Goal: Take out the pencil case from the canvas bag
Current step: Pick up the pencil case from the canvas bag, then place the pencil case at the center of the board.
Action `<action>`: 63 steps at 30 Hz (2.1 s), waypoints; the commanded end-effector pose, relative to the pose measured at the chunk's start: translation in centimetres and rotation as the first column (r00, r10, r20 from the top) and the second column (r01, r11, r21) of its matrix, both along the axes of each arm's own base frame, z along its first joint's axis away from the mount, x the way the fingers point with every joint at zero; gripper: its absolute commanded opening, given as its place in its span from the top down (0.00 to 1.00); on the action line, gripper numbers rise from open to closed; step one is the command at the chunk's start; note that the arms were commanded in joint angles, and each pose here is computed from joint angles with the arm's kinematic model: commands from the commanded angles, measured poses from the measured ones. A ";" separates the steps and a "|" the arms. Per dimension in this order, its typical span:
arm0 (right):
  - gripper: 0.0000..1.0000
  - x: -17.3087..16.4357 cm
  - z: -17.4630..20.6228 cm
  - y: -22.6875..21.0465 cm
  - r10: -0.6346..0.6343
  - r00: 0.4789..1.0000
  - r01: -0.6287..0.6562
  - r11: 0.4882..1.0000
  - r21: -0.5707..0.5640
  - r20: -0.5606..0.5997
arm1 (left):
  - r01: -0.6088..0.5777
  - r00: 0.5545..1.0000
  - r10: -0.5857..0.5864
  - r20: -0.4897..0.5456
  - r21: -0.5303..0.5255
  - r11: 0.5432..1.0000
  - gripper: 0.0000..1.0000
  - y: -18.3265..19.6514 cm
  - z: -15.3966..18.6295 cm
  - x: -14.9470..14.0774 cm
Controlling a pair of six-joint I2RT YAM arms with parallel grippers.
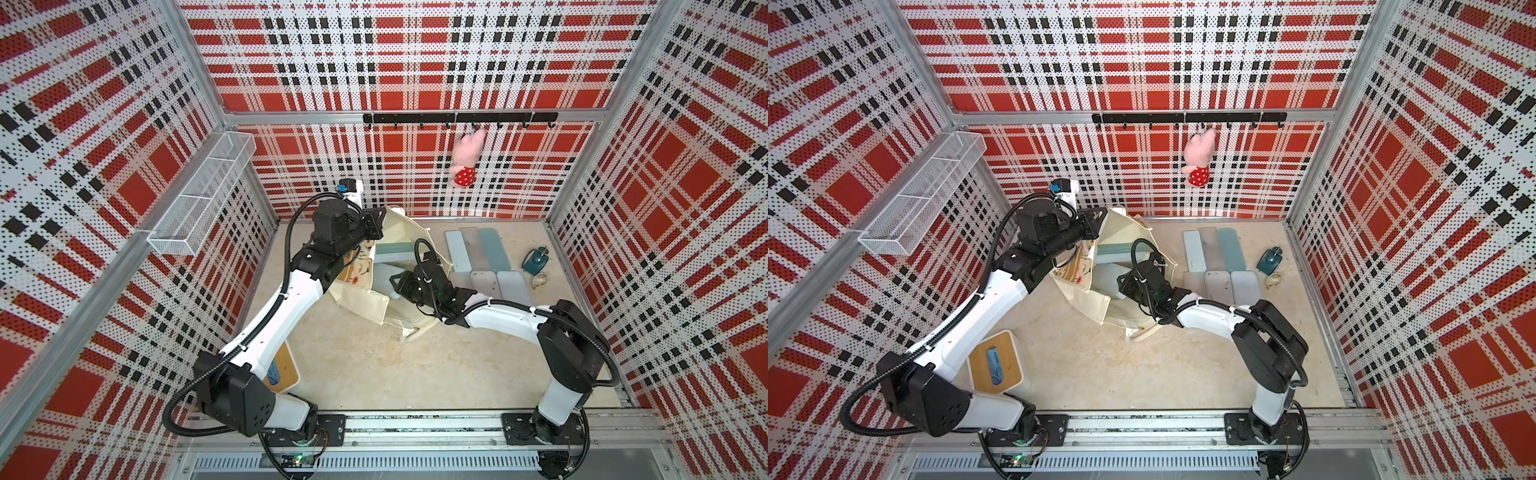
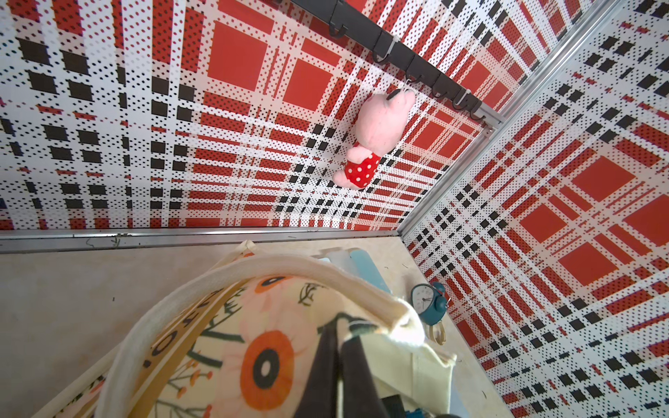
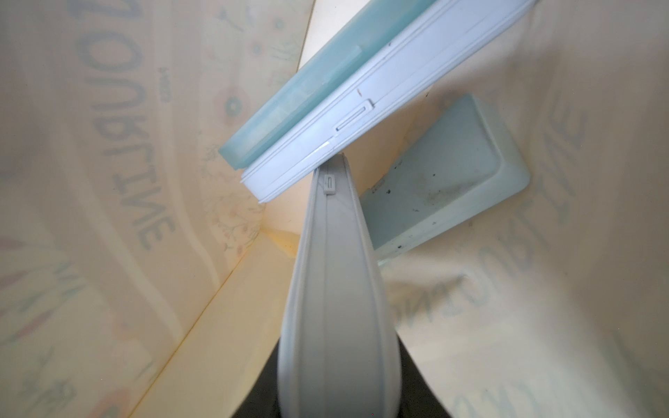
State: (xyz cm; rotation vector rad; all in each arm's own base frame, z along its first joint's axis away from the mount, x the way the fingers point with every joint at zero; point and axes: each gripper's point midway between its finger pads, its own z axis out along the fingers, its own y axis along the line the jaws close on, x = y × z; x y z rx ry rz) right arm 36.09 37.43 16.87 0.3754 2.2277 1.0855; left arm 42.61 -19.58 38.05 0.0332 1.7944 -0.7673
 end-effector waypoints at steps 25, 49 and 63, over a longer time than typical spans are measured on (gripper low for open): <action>0.76 -4.4 9.5 -5.4 0.182 0.900 -0.108 0.974 -0.201 0.397 | -0.055 0.995 0.058 0.081 -0.040 0.998 1.00 3.5 1.9 3.3; 0.87 -7.9 16.6 -12.6 0.144 0.766 -0.005 0.976 -0.218 0.626 | -0.286 0.955 0.279 0.096 0.063 0.956 1.00 12.5 4.2 7.2; 0.94 -3.1 16.4 -17.7 -0.207 0.783 0.368 0.914 -0.169 0.586 | -0.373 0.921 0.361 0.146 0.060 0.926 1.00 17.9 7.4 6.6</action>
